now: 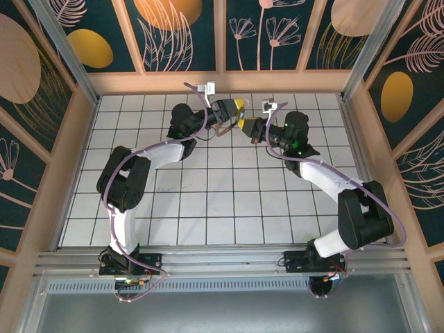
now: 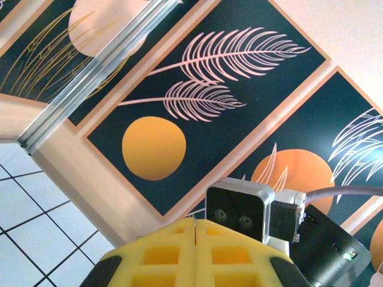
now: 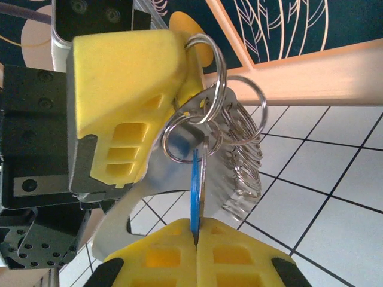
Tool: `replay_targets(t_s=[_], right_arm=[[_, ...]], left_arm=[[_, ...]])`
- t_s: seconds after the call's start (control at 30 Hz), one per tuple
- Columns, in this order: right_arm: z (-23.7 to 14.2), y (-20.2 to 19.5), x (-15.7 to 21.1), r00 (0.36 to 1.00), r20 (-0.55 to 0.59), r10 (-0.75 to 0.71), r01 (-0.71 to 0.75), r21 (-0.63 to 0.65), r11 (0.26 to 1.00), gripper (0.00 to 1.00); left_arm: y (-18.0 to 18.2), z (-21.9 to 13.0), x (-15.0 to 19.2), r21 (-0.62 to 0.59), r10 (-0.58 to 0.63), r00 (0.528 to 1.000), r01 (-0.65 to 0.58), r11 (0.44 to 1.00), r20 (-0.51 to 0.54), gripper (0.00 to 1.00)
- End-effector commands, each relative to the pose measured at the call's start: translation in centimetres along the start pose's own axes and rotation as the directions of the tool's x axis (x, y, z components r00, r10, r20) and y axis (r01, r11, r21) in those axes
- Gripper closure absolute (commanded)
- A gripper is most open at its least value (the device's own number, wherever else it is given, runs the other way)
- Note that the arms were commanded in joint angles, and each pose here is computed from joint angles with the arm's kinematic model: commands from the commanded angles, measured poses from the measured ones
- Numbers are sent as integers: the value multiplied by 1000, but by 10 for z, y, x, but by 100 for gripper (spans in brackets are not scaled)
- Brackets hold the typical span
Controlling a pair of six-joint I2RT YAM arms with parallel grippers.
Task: Put the keys on the keyring
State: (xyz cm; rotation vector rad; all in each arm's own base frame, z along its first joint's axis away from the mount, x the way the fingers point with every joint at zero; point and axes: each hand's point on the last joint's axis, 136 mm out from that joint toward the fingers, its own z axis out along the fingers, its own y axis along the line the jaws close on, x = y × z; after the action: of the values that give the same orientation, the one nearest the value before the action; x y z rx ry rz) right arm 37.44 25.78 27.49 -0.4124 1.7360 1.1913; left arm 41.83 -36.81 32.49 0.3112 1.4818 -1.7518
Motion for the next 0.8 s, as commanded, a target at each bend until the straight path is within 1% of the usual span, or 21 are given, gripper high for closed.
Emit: replay_targets(t_s=[0.0, 0.27, 0.33, 0.37, 0.4, 0.43, 0.5, 0.67, 0.77], right_arm=[[7, 20, -2, 998, -24, -60, 58, -83, 995, 100], [3, 17, -1, 998, -28, -55, 53, -54, 997, 100], [0, 16, -3, 998, -24, -51, 50, -42, 998, 84], [-2, 15, -5, 999, -17, -52, 52, -36, 998, 77], [-6, 15, -7, 999, -8, -50, 49, -30, 998, 71], [-9, 16, -9, 999, -2, -48, 48, -29, 998, 68], [-18, 16, -14, 999, 12, -44, 44, -26, 999, 66], [-42, 17, -23, 998, 48, -42, 43, -8, 999, 63], [-58, 14, -34, 995, 95, -38, 36, 22, 999, 62]], left_arm=[[-31, 4, -10, 71, 48, 999, -49, 996, 20, 100], [-31, 4, -10, 70, 53, 998, -54, 996, 20, 100], [-30, 4, -10, 69, 51, 999, -52, 996, 19, 100], [-30, 4, -10, 68, 51, 999, -52, 996, 19, 100], [-30, 4, -9, 69, 51, 999, -53, 996, 17, 100], [-30, 4, -10, 70, 52, 999, -53, 996, 18, 100], [-30, 4, -9, 70, 51, 999, -52, 996, 19, 100], [-30, 4, -9, 76, 51, 999, -52, 996, 18, 100], [-31, 4, -10, 80, 52, 998, -53, 995, 18, 100]])
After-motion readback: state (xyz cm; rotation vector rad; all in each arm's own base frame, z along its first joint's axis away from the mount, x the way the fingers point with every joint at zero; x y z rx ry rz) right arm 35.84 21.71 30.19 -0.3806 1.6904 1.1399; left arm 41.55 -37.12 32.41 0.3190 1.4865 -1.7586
